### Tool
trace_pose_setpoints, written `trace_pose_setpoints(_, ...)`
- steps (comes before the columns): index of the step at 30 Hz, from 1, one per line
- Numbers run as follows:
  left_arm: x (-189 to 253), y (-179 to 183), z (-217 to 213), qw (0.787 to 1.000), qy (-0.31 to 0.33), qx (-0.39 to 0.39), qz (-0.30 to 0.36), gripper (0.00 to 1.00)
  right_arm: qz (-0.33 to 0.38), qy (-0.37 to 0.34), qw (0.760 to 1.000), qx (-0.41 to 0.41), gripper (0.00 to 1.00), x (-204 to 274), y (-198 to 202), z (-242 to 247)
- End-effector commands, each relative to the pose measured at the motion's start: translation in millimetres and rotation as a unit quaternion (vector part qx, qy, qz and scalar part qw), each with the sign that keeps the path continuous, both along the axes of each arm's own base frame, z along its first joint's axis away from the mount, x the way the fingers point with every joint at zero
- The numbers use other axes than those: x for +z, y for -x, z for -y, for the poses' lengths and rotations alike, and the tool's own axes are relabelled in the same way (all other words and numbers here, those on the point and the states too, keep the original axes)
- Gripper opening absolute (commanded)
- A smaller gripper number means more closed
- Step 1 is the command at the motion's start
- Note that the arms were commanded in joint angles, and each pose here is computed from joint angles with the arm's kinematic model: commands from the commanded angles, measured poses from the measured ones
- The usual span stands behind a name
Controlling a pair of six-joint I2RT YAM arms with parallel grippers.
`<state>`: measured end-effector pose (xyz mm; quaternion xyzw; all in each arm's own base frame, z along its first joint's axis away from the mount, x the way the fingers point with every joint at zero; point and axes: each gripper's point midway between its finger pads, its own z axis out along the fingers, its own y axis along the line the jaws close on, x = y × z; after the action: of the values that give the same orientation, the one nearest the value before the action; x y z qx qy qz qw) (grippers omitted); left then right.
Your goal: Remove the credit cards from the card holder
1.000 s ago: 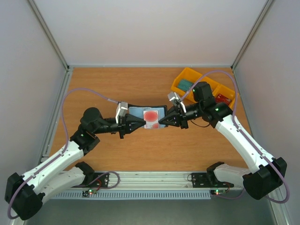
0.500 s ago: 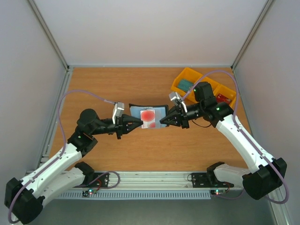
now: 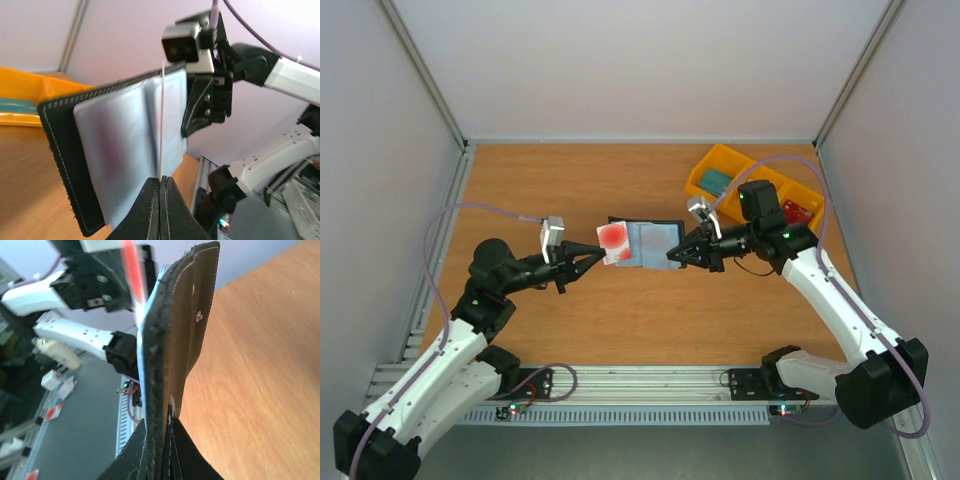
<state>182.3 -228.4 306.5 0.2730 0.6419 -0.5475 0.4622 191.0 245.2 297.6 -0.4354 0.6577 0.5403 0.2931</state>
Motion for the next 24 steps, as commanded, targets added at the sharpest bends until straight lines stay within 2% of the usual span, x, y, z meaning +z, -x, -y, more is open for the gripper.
trace_pose_setpoints(1,-2.3,-11.1,-12.3,0.999,0.007,0.045,-0.004,0.0,-0.108,0.038,0.99,-0.08,0.01,-40.9,-20.9,9.3)
trace_pose_setpoints(3,-2.3,-11.4,-13.9,0.999,0.008,0.049,-0.005,0.0,-0.168,0.054,0.979,-0.104,0.01,-65.1,-26.2,10.0)
trace_pose_setpoints(7,-1.8,-8.1,-12.6,0.999,0.019,0.038,0.003,0.0,-0.317,0.075,0.935,-0.139,0.01,-122.6,-34.1,7.2)
trace_pose_setpoints(10,-1.1,-9.7,-11.9,0.999,0.027,0.037,-0.001,0.0,-0.398,0.094,0.9,-0.148,0.01,-163.4,-31.9,6.9)
trace_pose_setpoints(17,-3.1,-12.7,-10.3,0.999,0.029,0.036,-0.007,0.0,-0.481,0.118,0.853,-0.163,0.01,-216.3,-35.6,13.6)
trace_pose_setpoints(22,-2.7,-13.8,-9.3,0.999,0.029,0.034,-0.008,0.0,-0.522,0.133,0.813,-0.22,0.02,-250.8,-39.8,46.2)
trace_pose_setpoints(23,-3.3,-14.5,-8.9,0.999,0.029,0.034,-0.009,0.0,-0.526,0.132,0.81,-0.222,0.04,-252.8,-39.1,49.1)
trace_pose_setpoints(24,-3.5,-14.7,-8.4,0.999,0.029,0.033,-0.009,0.0,-0.528,0.136,0.807,-0.227,0.11,-255.9,-38.4,51.5)
